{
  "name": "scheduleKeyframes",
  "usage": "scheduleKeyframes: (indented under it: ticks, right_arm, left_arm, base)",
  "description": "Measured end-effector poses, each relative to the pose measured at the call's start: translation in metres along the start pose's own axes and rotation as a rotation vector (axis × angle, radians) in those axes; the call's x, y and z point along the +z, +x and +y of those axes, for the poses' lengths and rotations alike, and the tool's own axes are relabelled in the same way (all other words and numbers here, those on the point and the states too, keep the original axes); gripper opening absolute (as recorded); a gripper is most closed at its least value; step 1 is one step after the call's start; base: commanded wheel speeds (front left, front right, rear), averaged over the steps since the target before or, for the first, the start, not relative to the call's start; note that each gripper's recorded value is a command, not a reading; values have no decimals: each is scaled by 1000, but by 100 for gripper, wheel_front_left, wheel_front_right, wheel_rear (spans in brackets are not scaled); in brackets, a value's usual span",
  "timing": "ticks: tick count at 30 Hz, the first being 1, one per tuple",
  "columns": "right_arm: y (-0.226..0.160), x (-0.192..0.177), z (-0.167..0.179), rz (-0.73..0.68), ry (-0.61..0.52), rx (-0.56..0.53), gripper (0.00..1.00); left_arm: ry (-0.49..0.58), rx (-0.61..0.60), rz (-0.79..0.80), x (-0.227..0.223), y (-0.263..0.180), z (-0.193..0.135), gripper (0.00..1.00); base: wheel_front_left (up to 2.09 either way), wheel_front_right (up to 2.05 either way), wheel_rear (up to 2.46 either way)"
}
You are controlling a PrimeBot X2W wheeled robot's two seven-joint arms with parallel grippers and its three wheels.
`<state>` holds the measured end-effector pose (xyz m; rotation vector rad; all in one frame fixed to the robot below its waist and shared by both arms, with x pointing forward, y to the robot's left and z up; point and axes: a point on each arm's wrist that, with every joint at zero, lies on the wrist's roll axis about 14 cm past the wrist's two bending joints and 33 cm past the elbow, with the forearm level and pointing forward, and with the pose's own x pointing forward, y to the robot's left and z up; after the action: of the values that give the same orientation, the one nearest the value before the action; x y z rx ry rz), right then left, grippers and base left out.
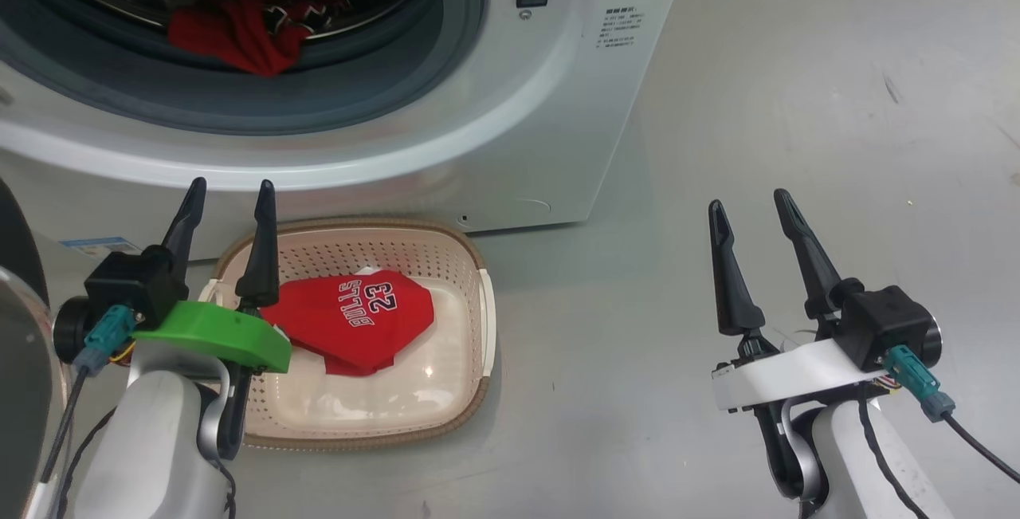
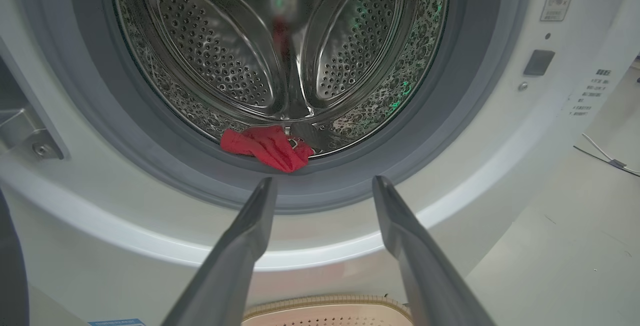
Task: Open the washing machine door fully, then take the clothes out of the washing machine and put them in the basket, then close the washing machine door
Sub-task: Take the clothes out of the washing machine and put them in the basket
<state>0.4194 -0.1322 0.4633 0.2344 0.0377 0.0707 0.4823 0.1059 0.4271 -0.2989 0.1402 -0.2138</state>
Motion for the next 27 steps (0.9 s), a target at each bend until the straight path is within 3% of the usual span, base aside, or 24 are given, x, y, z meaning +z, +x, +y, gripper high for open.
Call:
scheduleKeyframes:
  ticks: [11, 27]
  right_arm:
    - [-20, 16, 10, -36, -11, 26, 100]
    - [-50, 24, 17, -54, -13, 41, 100]
  left_arm:
    - [37, 17, -83, 32, -42, -4, 100]
    - [58, 65, -79, 27, -105, -6, 100]
  base:
    - [0, 0, 0]
    - [0, 0, 0]
